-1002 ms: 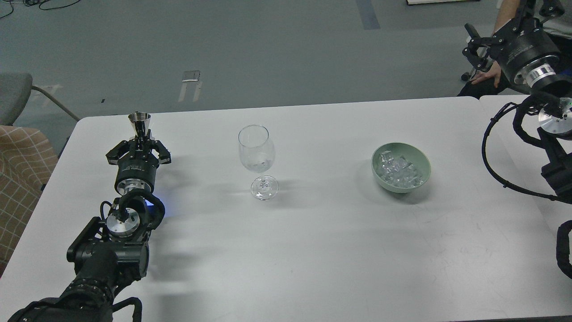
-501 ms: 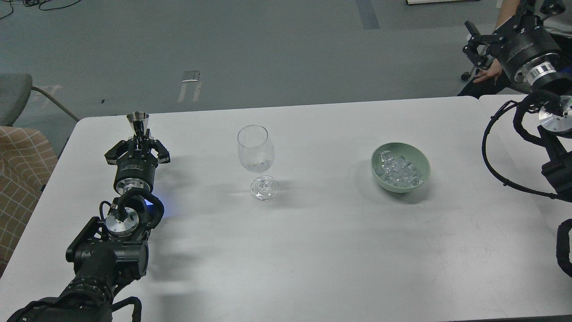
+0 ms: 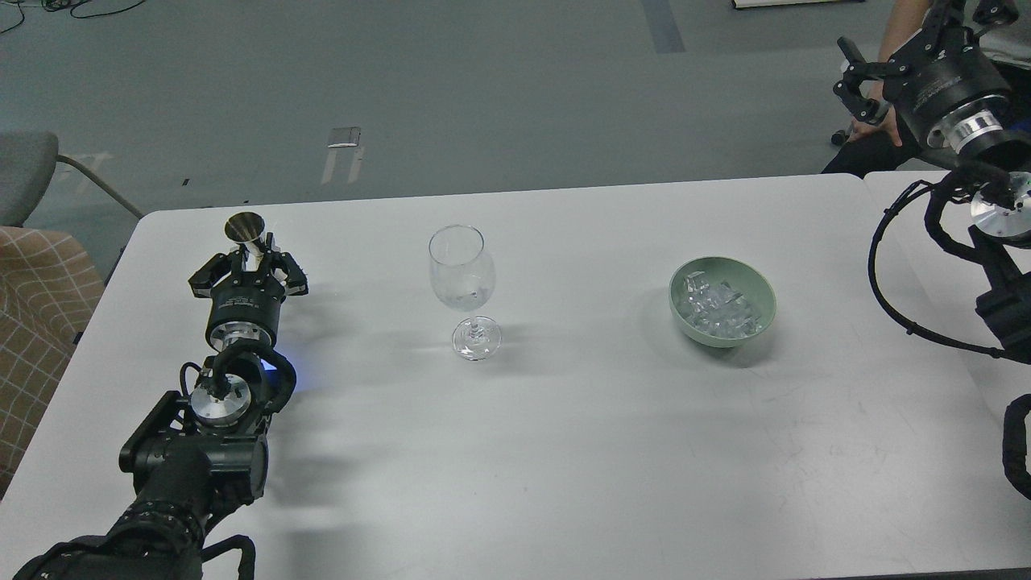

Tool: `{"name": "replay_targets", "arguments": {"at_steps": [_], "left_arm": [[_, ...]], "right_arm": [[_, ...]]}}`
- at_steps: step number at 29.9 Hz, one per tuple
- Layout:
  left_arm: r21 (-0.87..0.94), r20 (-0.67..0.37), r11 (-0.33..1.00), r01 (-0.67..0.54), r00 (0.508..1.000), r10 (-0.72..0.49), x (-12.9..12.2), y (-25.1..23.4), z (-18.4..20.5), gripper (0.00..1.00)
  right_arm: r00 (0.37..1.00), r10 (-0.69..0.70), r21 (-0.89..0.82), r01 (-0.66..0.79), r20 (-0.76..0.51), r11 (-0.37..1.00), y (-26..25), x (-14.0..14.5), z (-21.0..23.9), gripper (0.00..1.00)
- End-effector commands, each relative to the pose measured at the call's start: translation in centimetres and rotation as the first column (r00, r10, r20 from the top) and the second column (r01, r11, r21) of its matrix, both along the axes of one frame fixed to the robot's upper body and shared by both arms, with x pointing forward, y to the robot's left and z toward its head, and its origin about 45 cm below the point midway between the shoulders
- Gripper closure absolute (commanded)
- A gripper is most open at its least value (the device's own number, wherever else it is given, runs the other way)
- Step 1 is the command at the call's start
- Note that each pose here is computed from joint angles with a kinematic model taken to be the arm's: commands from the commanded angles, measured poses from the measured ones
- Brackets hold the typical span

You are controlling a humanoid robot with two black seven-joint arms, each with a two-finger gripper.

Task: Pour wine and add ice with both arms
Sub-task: 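Lower the jigger cup onto the table and open the left gripper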

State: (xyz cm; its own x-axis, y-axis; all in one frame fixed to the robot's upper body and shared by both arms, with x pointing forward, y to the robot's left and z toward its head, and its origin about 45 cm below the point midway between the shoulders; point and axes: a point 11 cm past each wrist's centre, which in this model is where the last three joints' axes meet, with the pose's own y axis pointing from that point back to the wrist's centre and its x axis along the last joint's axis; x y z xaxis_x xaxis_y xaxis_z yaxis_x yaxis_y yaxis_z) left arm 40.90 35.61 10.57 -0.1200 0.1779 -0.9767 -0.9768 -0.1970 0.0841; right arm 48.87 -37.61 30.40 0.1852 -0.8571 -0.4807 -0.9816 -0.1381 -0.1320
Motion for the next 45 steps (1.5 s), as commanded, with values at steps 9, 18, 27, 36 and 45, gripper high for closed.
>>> {"name": "replay_targets", "arguments": {"at_steps": [9, 18, 27, 36, 45], "left_arm": [[0.002, -0.001, 1.000, 0.002, 1.000, -0.002, -0.02, -0.03, -0.03, 0.63], [0.004, -0.001, 1.000, 0.001, 1.000, -0.001, -0.02, -0.05, -0.04, 0.60], [0.004, -0.001, 1.000, 0.001, 1.000, -0.001, -0.02, -0.05, -0.04, 0.47], [0.006, -0.003, 1.000, 0.006, 1.000, -0.006, -0.01, -0.15, -0.06, 0.44], [0.006, 0.012, 1.000, 0.013, 1.000, -0.013, 0.39, -0.31, 0.48, 0.34]], "right_arm": [[1.000, 0.004, 0.001, -0.004, 0.000, 1.000, 0.20, 0.04, -0.02, 0.00], [1.000, 0.002, 0.001, -0.002, -0.002, 1.000, 0.15, 0.01, -0.13, 0.00], [1.000, 0.003, 0.003, -0.003, -0.007, 1.000, 0.12, -0.13, -0.42, 0.00], [1.000, 0.007, 0.002, -0.007, 0.000, 1.000, 0.27, -0.01, -0.10, 0.00], [1.000, 0.008, 0.002, -0.008, 0.003, 1.000, 0.31, 0.04, 0.05, 0.00]]}}
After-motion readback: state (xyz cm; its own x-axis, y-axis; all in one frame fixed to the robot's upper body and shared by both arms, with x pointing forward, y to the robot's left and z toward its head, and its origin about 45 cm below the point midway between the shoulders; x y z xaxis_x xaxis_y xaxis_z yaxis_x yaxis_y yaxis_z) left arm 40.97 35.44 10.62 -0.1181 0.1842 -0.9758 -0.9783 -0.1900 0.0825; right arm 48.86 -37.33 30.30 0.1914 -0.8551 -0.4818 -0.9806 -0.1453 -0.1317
